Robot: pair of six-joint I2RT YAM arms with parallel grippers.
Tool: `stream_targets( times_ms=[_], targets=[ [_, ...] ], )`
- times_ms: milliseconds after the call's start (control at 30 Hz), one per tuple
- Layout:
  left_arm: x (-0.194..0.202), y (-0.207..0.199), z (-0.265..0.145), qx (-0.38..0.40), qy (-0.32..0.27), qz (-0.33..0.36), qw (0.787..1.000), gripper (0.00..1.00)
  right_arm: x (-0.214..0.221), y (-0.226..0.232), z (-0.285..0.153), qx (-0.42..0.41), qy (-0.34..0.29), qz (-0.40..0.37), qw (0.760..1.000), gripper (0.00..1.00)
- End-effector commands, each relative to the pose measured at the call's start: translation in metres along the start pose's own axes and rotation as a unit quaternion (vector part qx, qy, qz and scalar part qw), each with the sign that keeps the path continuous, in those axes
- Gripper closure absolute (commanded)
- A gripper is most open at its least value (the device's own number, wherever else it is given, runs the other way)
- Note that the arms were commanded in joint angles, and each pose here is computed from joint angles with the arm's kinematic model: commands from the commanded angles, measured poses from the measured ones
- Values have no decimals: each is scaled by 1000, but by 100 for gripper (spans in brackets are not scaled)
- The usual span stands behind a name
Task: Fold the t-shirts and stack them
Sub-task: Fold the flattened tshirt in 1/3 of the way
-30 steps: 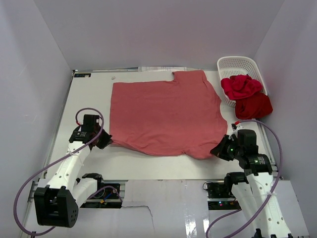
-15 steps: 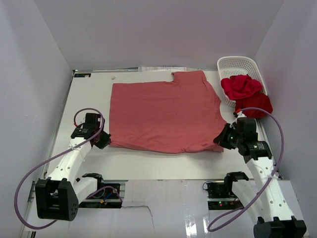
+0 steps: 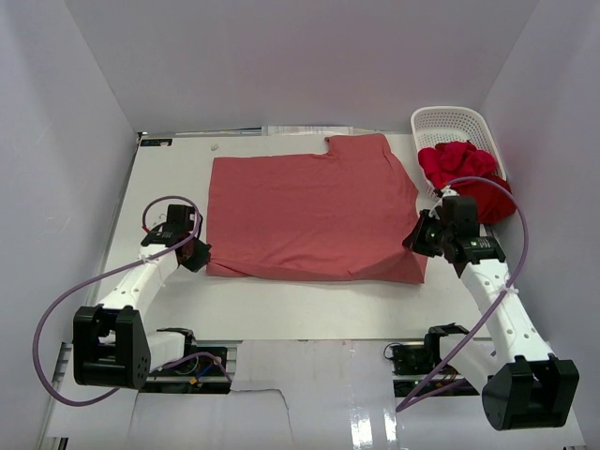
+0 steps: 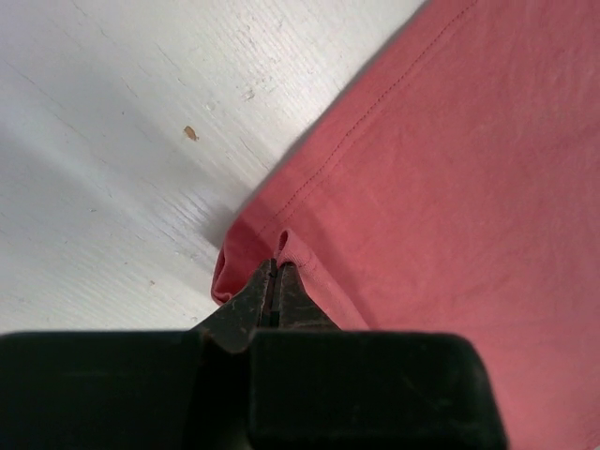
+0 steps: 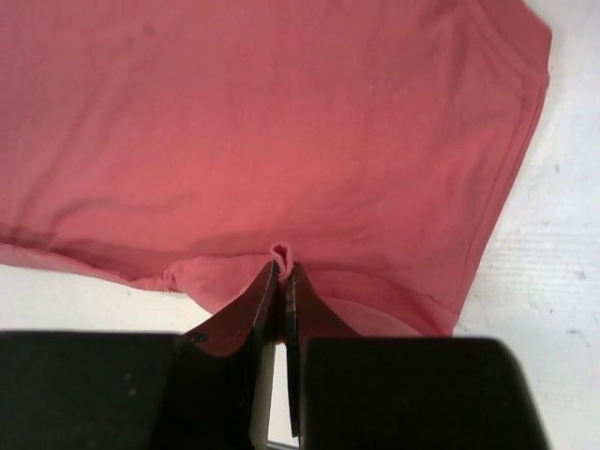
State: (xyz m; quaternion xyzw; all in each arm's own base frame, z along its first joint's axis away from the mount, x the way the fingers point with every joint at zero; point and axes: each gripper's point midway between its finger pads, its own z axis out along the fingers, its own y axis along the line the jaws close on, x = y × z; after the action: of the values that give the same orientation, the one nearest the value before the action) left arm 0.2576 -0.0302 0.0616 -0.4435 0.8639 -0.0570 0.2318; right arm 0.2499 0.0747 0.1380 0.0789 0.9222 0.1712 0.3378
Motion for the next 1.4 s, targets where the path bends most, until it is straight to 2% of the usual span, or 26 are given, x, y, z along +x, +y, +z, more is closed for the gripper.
stream_targets(
  times_ms=[0,167,1100,1367],
  targets=[
    [-22,-17,-5,16,-38,-14,999,100,-45,17,-7,-20,-59,-31,998,92],
    [-30,-24,-7,18,-46,-17,999,100,-72,27,-11,-26,-74,-47,996,92],
    [-60,-48,-6,11,-84,-25,996,100,-164,70,31,-83,-87,-82,989,92],
    [-71,-58,4,0,-88,-15,996,100,-169,72,58,-89,-63,-85,990,92]
  ],
)
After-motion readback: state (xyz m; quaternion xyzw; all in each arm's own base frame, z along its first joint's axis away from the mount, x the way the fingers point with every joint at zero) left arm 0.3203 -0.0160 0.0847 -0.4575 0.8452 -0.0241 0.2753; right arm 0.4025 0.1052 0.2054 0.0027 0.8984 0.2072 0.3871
